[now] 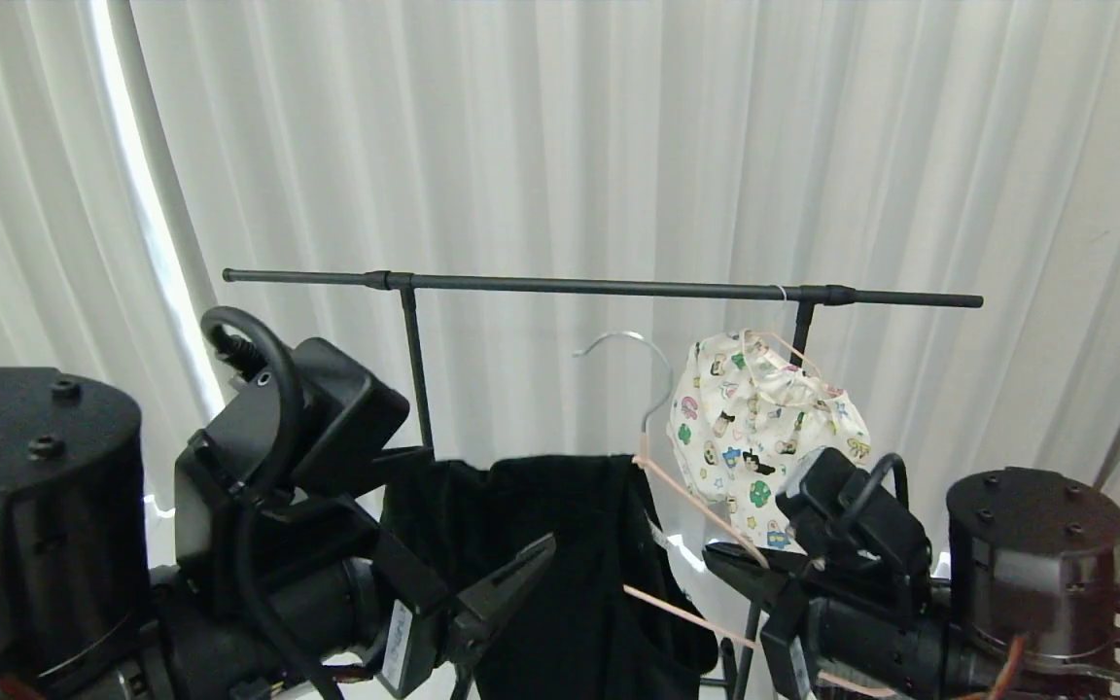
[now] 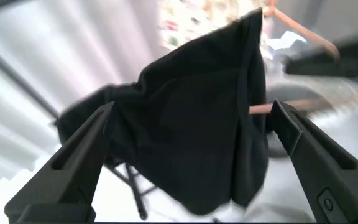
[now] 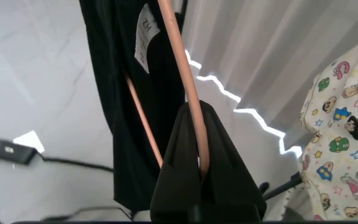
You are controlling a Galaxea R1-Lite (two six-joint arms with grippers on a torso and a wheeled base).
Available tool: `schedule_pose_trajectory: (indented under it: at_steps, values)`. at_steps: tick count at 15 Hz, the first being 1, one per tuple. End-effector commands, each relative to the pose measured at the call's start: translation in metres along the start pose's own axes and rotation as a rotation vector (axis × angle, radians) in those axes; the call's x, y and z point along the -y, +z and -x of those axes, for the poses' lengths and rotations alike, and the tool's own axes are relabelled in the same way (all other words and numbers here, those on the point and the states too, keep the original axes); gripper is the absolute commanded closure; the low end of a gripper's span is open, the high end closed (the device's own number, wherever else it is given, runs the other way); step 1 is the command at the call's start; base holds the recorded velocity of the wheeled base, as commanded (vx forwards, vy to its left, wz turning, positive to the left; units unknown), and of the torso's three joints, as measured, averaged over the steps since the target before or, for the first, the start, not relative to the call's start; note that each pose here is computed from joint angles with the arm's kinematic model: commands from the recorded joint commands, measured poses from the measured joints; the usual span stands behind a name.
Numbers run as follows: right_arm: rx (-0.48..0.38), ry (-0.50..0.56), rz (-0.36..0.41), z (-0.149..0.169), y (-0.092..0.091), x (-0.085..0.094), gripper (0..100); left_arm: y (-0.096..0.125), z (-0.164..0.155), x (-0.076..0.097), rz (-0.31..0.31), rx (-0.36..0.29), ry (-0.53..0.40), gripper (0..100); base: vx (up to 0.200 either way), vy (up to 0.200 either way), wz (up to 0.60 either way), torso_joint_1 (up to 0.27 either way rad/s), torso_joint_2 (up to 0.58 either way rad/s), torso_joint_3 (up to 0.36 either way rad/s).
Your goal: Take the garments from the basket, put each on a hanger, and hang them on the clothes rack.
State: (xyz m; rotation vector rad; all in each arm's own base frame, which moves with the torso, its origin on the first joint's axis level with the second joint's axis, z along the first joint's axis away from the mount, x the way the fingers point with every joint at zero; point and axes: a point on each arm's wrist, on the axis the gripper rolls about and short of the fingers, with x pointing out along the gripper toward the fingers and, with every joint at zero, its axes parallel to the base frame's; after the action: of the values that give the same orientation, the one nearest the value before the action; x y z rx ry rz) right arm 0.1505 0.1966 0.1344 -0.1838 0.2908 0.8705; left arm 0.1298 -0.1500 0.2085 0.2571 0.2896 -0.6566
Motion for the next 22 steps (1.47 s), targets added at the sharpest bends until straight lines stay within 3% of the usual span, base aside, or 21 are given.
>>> schedule_pose_trajectory:
  at_steps: [1,3,7,9,11,14,16,18,19,22]
  values:
    - [-0.011,0.053,0.076,0.026,-0.013,0.002,100,-0.017,0.006,0.001,-0.008,-0.018,-0.082,0,0.0,0.0,0.0,0.0,0.0,0.0]
    - [-0.039,0.092,0.147,0.037,-0.026,-0.001,100,-0.047,0.011,0.004,-0.023,-0.103,-0.174,0,0.0,0.0,0.0,0.0,0.0,0.0]
    - [-0.024,0.154,0.186,0.048,-0.03,-0.014,100,-0.057,0.018,0.013,-0.035,-0.113,-0.352,0,0.0,0.0,0.0,0.0,0.0,0.0]
    - [-0.018,0.198,0.229,0.051,-0.032,-0.022,100,-0.069,0.014,0.018,-0.046,-0.174,-0.369,0,0.0,0.0,0.0,0.0,0.0,0.0]
    - [-0.014,0.22,0.274,0.054,-0.037,-0.026,100,-0.069,0.012,0.018,-0.044,-0.177,-0.369,0,0.0,0.0,0.0,0.0,0.0,0.0]
    - [0.019,0.251,0.289,0.055,-0.034,-0.033,100,-0.079,0.015,0.022,-0.061,-0.211,-0.394,0,0.0,0.0,0.0,0.0,0.0,0.0]
    - [0.045,0.266,0.309,0.054,-0.029,-0.038,100,-0.091,0.013,0.027,-0.074,-0.271,-0.413,0,0.0,0.0,0.0,0.0,0.0,0.0]
    - [0.06,0.27,0.328,0.054,-0.026,-0.039,100,-0.09,0.011,0.027,-0.069,-0.276,-0.409,0,0.0,0.0,0.0,0.0,0.0,0.0]
    - [0.063,0.269,0.328,0.053,-0.026,-0.039,100,-0.091,0.011,0.027,-0.069,-0.276,-0.409,100,0.0,0.0,0.0,0.0,0.0,0.0]
    - [0.059,0.271,0.329,0.054,-0.027,-0.04,100,-0.091,0.011,0.027,-0.072,-0.277,-0.407,100,0.0,0.0,0.0,0.0,0.0,0.0]
